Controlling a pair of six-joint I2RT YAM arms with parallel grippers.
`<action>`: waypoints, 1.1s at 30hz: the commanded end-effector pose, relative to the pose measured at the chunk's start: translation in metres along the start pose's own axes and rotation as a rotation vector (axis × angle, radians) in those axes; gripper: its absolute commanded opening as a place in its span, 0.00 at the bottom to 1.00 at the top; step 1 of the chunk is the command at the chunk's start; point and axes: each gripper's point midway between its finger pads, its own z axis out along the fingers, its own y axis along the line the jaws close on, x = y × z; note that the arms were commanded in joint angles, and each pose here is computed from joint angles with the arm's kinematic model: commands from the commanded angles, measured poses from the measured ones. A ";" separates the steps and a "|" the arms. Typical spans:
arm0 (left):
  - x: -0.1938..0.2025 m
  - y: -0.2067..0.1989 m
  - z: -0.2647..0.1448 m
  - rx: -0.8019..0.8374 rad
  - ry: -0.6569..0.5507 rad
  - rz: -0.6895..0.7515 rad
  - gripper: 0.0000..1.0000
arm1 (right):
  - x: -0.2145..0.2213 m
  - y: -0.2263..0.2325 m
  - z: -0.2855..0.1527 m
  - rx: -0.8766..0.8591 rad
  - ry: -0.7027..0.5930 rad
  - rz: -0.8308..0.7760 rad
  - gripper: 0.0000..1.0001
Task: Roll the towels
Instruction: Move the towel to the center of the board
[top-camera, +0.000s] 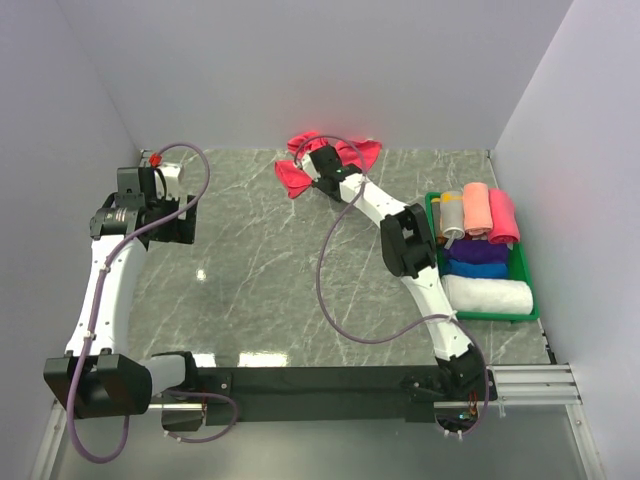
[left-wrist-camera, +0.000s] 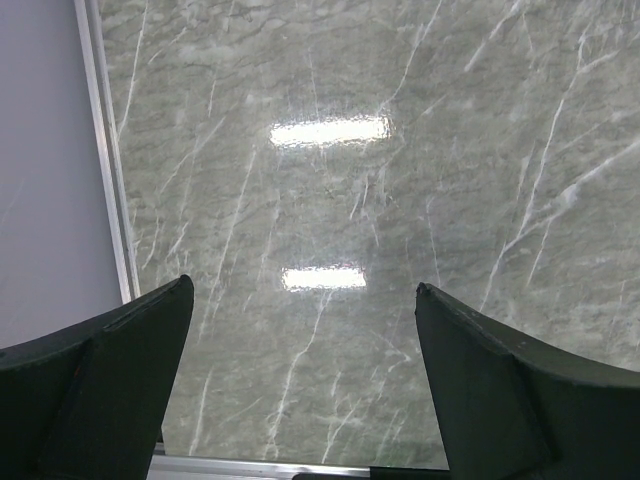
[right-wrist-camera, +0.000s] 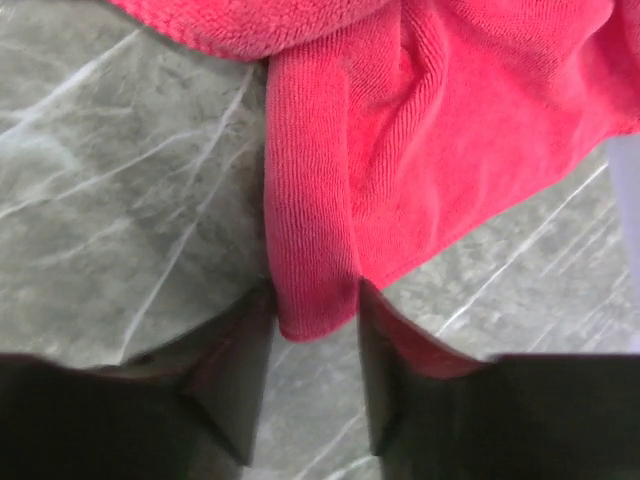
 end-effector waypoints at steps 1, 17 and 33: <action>-0.014 0.005 -0.011 -0.018 -0.059 0.013 0.98 | -0.006 -0.004 0.003 0.004 -0.012 -0.027 0.21; -0.040 -0.071 0.049 0.399 -0.092 0.011 0.86 | 0.065 0.075 -0.261 -0.656 -0.108 0.082 0.00; 0.066 -0.276 0.071 0.921 0.154 0.340 0.72 | 0.208 0.144 -0.287 -0.693 0.111 0.202 0.00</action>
